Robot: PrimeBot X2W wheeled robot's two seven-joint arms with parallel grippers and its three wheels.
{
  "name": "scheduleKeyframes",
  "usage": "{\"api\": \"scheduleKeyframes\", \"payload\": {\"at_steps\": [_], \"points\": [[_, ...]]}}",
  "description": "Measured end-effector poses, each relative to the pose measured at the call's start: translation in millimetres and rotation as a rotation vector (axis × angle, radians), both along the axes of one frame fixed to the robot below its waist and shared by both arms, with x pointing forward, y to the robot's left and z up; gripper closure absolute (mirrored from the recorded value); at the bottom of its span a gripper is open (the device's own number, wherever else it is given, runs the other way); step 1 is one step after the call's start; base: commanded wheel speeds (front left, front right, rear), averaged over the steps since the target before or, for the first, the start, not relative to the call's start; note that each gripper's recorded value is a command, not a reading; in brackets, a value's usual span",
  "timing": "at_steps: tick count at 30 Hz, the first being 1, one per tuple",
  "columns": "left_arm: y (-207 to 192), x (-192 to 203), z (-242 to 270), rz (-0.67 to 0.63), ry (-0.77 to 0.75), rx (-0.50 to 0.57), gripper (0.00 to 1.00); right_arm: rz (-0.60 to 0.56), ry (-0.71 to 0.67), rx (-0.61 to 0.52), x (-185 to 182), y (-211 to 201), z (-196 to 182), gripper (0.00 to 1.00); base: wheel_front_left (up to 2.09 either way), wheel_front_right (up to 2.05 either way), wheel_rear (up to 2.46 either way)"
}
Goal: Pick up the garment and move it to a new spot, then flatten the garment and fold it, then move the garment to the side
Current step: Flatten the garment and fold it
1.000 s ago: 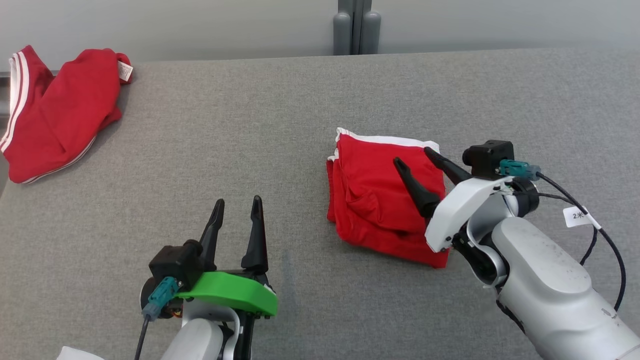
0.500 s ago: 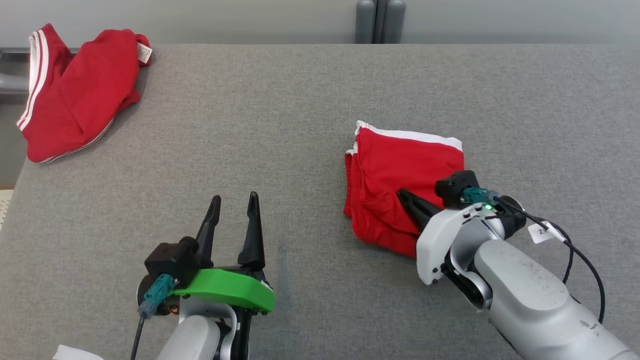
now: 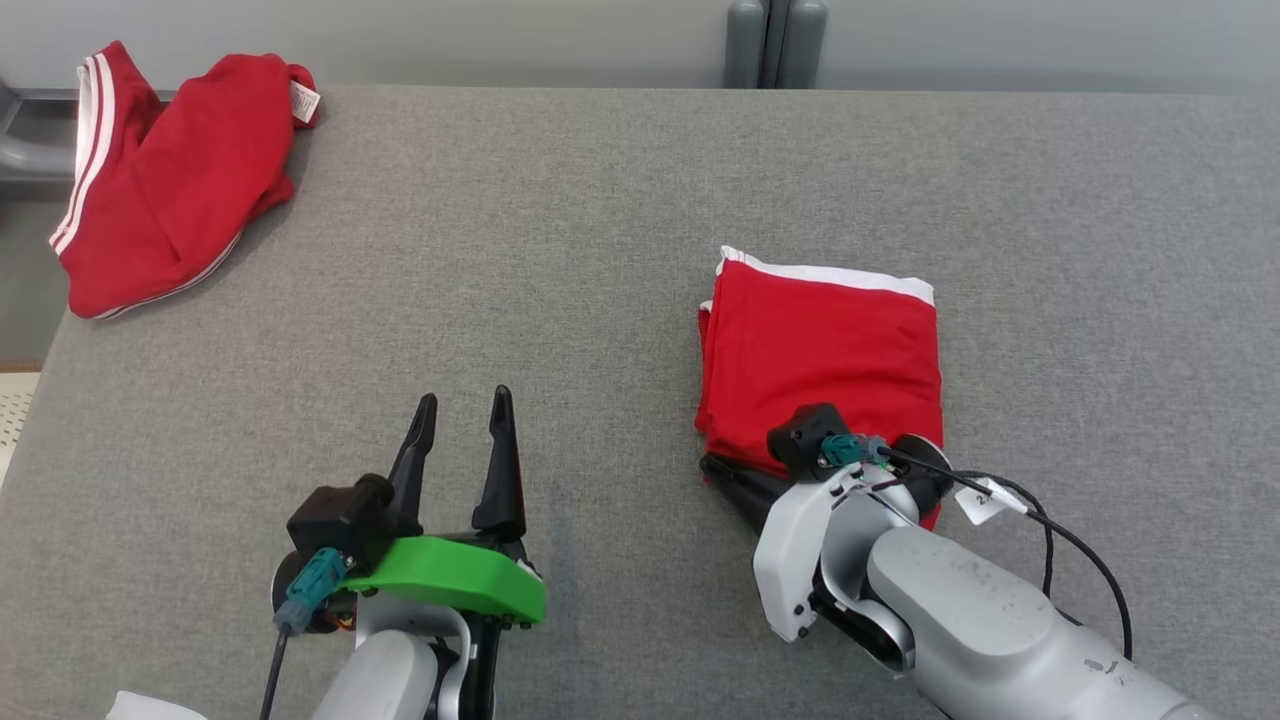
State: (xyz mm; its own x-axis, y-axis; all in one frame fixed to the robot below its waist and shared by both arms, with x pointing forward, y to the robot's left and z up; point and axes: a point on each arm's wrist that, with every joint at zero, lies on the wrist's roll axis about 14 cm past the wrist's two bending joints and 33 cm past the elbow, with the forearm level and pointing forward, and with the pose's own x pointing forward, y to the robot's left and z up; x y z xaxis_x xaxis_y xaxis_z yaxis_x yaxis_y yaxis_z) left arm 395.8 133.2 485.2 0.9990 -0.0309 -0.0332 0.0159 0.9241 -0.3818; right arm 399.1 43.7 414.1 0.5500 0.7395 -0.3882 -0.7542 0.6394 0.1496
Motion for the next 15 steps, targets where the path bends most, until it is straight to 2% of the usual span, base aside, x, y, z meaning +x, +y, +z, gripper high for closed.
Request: {"api": "scheduleKeyframes", "payload": {"at_steps": [4, 5, 7, 9, 15], "points": [[-0.4, 0.9, 2.6, -0.003, -0.009, 0.011, 0.00, -0.018, -0.065, 0.055, 7.8, 0.3, 18.7, 1.00, 0.00, 0.00, 0.00], [-0.7, 1.0, 3.4, -0.005, -0.012, 0.015, 0.00, -0.027, -0.079, 0.069, 9.6, -1.0, 23.0, 0.93, 0.00, 0.00, 0.00], [-1.7, 1.4, 6.2, -0.010, -0.022, 0.023, 0.00, -0.063, -0.117, 0.112, 15.6, -6.8, 35.3, 0.58, 0.00, 0.00, 0.00], [-3.4, 2.0, 9.4, -0.019, -0.033, 0.036, 0.00, -0.105, -0.152, 0.148, 22.7, -15.1, 47.5, 0.00, 0.00, 0.00, 0.00], [-11.5, 3.0, 16.2, -0.050, -0.060, 0.071, 0.00, -0.272, -0.239, 0.209, 41.9, -60.1, 74.4, 0.00, 0.00, 0.00, 0.00]]}}
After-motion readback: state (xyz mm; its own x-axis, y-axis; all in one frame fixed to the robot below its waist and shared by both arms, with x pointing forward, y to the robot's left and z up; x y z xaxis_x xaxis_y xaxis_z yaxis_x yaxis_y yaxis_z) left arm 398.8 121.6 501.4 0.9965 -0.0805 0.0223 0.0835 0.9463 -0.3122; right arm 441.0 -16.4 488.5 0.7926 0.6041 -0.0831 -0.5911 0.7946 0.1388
